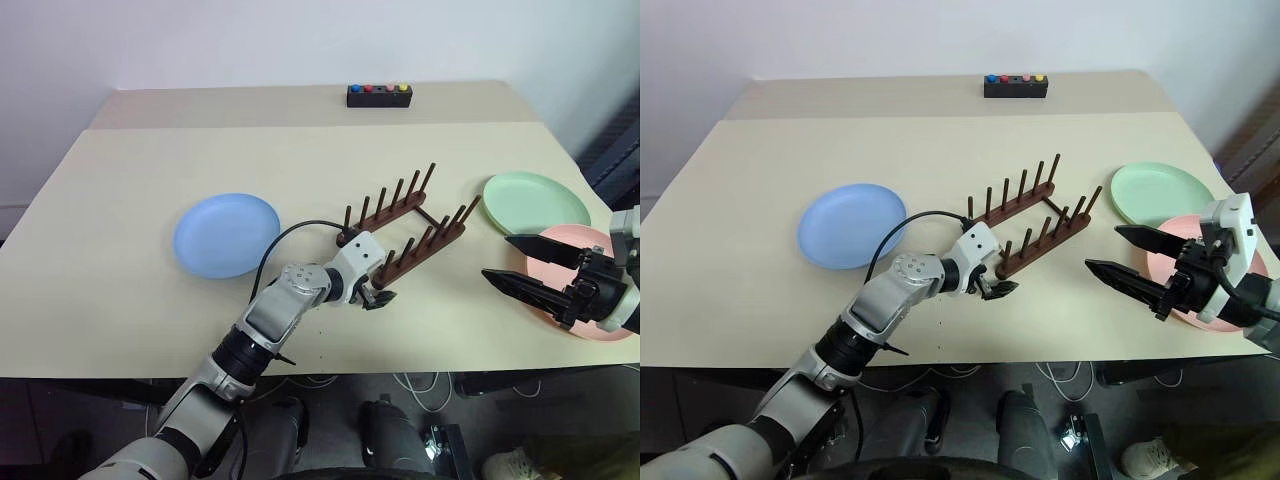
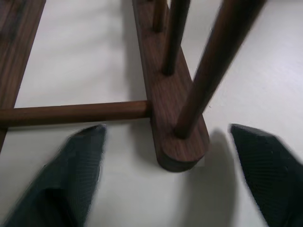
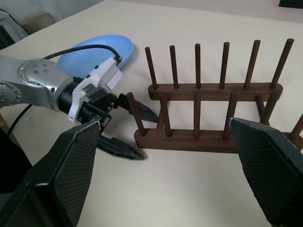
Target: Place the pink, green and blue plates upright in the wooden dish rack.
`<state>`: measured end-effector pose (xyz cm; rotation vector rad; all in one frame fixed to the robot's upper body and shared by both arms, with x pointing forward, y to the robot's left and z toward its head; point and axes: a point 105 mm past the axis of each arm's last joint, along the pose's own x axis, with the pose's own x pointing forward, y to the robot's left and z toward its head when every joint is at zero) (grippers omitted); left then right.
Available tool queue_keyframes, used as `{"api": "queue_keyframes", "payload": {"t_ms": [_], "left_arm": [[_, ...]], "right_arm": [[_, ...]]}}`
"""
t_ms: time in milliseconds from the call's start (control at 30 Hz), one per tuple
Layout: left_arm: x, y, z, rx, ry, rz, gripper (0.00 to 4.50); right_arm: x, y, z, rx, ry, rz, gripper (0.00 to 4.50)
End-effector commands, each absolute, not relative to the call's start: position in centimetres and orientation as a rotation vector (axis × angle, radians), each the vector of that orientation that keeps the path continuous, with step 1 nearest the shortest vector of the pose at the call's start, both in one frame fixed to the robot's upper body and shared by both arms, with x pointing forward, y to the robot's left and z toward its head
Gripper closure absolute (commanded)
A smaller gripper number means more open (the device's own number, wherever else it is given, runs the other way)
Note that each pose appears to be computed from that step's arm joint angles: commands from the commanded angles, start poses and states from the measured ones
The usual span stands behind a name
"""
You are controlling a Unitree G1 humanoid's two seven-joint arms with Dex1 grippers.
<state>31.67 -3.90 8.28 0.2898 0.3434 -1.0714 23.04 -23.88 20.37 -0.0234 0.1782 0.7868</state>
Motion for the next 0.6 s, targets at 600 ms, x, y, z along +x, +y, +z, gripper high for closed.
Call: {"api": "queue_keyframes", "payload": {"t_ms": [600], "left_arm": [[34.4,-2.1,13.5,0.316,0.143,-1.181,3.74]], "right_arm": [[22.8,-23.7,21.9,-0.037,0.123,0.801,0.0]]}}
